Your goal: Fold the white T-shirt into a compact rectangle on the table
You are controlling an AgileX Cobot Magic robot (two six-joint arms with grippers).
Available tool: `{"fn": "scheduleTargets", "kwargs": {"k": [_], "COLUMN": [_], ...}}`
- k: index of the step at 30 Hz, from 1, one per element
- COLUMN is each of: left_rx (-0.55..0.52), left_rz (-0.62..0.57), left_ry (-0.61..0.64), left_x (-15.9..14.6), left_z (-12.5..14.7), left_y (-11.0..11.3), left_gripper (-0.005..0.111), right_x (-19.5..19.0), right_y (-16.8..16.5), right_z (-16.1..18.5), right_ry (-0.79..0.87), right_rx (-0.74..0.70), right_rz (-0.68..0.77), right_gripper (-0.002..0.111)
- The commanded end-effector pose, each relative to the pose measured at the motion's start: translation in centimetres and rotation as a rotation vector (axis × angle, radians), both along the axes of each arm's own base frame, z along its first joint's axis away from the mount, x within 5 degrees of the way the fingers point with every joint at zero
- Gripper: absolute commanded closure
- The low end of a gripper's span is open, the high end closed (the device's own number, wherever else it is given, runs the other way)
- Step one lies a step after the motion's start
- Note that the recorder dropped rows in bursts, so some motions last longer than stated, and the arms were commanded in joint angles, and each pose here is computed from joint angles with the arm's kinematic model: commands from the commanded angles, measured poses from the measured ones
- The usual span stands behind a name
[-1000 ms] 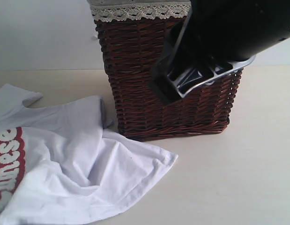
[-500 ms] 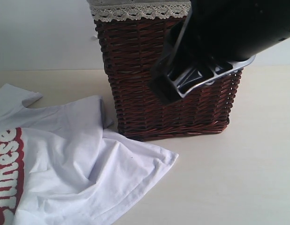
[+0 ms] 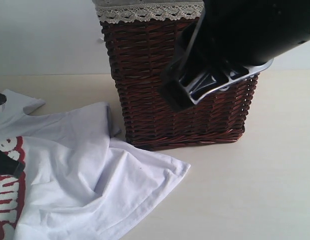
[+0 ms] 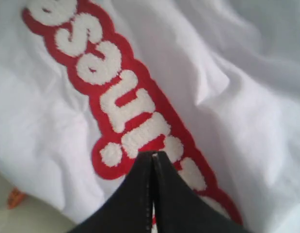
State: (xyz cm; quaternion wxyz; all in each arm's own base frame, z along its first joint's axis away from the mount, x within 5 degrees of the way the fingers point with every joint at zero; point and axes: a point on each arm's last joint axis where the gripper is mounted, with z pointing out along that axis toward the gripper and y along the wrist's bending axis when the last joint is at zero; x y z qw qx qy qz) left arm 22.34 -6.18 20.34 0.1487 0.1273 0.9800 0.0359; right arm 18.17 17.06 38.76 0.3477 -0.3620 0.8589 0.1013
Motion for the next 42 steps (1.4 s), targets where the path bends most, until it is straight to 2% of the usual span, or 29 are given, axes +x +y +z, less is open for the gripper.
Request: {"fn": "scheduleTargets", "kwargs": {"k": [1,3,6,7,10,13,15,17,20,26,30,35,39,42], "left_rx": [-0.113,-0.117,-0.115,-0.113,-0.092,-0.081,-0.073,-0.082,-0.087,-0.09,-0.083,-0.068,-0.064,-0.102], "left_rz": [0.1,0.157,0.256,0.262,0.264,0.261,0.236,0.237,0.233,0.234,0.238,0.243,0.24,0.234], "left_ry": [0.041,0.025,0.01,0.016,-0.01,-0.048,-0.091,-0.189,-0.27,-0.311,-0.271,-0.172,-0.072,-0.014], "left_x": [3.9,5.9,11.1,12.0,17.6,22.0,24.8,27.4,29.0,28.5,26.2,21.2,15.7,11.3], "left_z": [-2.0,-2.9,-5.6,-6.5,-9.6,-11.3,-11.4,-9.9,-7.6,-3.1,0.1,3.2,4.1,4.0], "left_y": [1.7,3.0,5.9,6.2,7.8,8.6,8.8,8.9,9.0,9.0,8.9,9.1,8.7,8.1], "left_gripper": [0.107,0.107,0.107,0.107,0.107,0.107,0.107,0.107,0.107,0.107,0.107,0.107,0.107,0.107], "right_x": [0.2,0.2,0.2,0.2,0.2,0.2,0.1,0.1,0.1,0.1,0.1,0.1,0.1,0.1], "right_y": [-0.1,-0.1,-0.1,-0.1,-0.1,-0.1,-0.1,-0.1,-0.1,-0.1,-0.1,-0.1,-0.1,-0.1], "right_z": [-0.1,-0.1,-0.2,-0.2,-0.2,-0.2,-0.2,-0.2,-0.2,-0.2,-0.2,-0.2,-0.2,-0.2], "right_ry": [-0.007,-0.007,-0.005,-0.005,-0.001,0.003,0.006,0.006,0.006,0.006,0.006,0.007,0.008,0.011], "right_rx": [-0.011,-0.011,-0.012,-0.012,-0.01,-0.014,-0.011,-0.011,-0.011,-0.011,-0.011,-0.009,-0.008,-0.011], "right_rz": [-0.001,-0.001,-0.001,-0.001,-0.007,-0.007,-0.007,-0.007,-0.007,-0.007,-0.007,-0.007,-0.006,-0.007], "right_gripper": [0.08,0.08,0.08,0.08,0.08,0.08,0.08,0.08,0.08,0.08,0.08,0.08,0.08,0.08]}}
